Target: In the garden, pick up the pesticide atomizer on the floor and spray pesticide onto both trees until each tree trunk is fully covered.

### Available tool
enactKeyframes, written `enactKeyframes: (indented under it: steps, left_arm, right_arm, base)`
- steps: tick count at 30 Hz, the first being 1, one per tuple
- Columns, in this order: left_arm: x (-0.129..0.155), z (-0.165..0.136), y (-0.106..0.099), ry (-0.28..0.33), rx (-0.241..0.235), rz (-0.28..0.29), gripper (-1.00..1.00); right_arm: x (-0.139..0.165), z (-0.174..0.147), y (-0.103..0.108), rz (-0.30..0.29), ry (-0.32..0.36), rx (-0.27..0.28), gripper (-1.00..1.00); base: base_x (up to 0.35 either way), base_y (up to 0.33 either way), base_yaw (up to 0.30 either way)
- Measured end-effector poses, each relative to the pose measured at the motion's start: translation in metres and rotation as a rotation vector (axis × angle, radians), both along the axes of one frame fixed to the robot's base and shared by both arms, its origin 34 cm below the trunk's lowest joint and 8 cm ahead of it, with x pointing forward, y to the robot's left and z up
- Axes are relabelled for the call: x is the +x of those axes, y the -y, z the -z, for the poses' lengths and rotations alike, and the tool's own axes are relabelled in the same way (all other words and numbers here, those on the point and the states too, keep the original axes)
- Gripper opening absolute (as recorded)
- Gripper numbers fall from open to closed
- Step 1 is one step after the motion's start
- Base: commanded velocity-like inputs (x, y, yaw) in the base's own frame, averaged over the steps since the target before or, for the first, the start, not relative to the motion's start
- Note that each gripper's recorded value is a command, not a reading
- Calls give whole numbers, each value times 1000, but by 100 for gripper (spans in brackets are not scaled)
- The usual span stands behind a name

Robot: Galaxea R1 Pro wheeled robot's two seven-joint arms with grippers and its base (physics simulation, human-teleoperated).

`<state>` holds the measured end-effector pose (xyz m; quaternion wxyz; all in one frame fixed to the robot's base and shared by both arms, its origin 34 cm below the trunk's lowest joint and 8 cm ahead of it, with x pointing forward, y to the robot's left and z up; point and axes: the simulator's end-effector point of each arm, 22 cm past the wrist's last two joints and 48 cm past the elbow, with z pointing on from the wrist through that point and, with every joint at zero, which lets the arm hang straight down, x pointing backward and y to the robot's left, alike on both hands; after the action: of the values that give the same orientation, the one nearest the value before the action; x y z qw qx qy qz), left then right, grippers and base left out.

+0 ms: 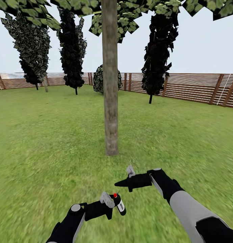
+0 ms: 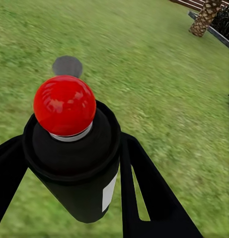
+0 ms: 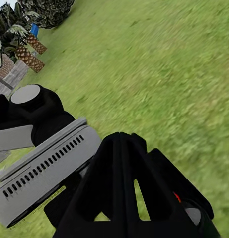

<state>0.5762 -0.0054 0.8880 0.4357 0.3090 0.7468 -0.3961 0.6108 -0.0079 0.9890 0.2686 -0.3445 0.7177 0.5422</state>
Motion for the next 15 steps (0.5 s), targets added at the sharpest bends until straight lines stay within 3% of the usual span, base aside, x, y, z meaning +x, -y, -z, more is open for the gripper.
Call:
enactKeyframes:
  steps: [15]
  left_arm:
    - [0, 0, 0, 0, 0, -1, -100]
  right_arm:
    - [-4, 9, 1, 2, -29, -7, -100]
  base:
    - [0, 0, 0]
